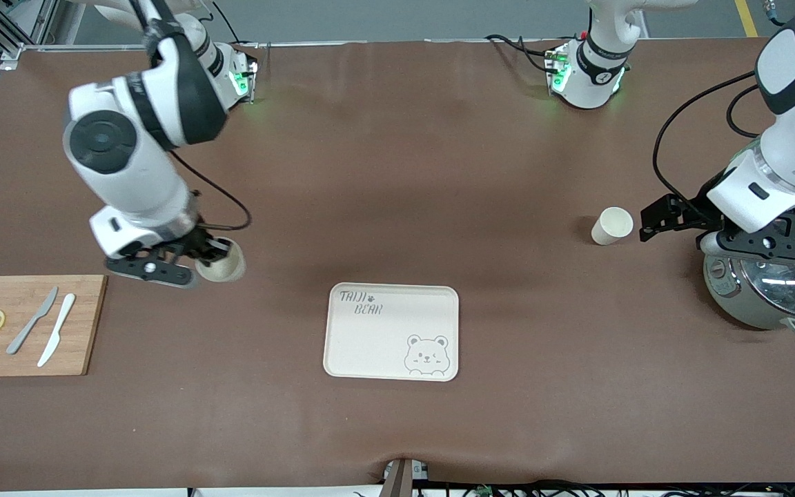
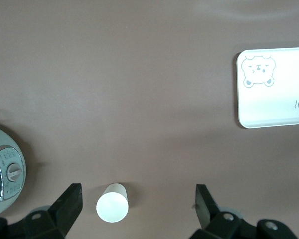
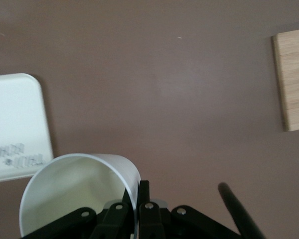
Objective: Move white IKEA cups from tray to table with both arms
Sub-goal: 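Carry the cup toward the cutting board while the left gripper withdraws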
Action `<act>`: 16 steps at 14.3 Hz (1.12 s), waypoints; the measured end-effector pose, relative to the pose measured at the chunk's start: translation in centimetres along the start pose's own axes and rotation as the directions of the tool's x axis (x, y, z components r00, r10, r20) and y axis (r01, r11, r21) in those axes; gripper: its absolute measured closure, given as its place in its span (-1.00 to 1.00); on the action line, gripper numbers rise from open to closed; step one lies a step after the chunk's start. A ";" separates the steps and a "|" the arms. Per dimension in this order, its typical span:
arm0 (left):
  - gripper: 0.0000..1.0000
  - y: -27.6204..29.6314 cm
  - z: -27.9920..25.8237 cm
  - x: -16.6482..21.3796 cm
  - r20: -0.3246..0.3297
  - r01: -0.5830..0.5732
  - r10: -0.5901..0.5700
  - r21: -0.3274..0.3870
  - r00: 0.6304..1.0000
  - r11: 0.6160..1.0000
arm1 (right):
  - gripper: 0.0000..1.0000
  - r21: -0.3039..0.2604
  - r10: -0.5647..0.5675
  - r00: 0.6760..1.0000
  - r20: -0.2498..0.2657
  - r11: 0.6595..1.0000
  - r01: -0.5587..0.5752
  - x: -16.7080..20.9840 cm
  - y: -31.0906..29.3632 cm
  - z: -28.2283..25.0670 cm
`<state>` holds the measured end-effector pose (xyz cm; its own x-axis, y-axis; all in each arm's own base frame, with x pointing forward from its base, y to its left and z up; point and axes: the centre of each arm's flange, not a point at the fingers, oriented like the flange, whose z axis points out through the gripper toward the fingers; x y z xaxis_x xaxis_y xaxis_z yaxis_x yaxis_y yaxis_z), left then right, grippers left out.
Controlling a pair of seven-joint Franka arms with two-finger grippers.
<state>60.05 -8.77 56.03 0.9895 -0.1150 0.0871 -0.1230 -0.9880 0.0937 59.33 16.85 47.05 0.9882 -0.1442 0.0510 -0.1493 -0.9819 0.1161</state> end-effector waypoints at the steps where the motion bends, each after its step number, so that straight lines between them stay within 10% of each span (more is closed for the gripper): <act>1: -1.00 0.0 -0.1 0.0 -0.002 0.001 -0.001 0.000 1.000 1.000 | 0.90 -0.006 -0.027 1.000 0.008 1.000 0.027 -0.3 1.8 0.3; 8: -1.00 0.5 0.0 0.1 0.021 -0.037 0.034 0.127 0.999 0.991 | 0.90 0.016 -0.134 0.988 -0.076 0.991 0.135 -1.9 13.0 7.4; 16: -1.00 0.7 0.9 -0.6 0.112 -0.072 0.057 0.134 0.992 0.988 | 0.90 0.068 -0.127 0.978 -0.165 0.988 0.140 -2.3 12.7 17.6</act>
<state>59.40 -9.49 55.16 0.9830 -0.1824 -0.0193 -0.1831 -0.9820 -0.0467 55.79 2.53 30.94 0.9801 0.0043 0.1983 -0.0067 -0.9985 0.0546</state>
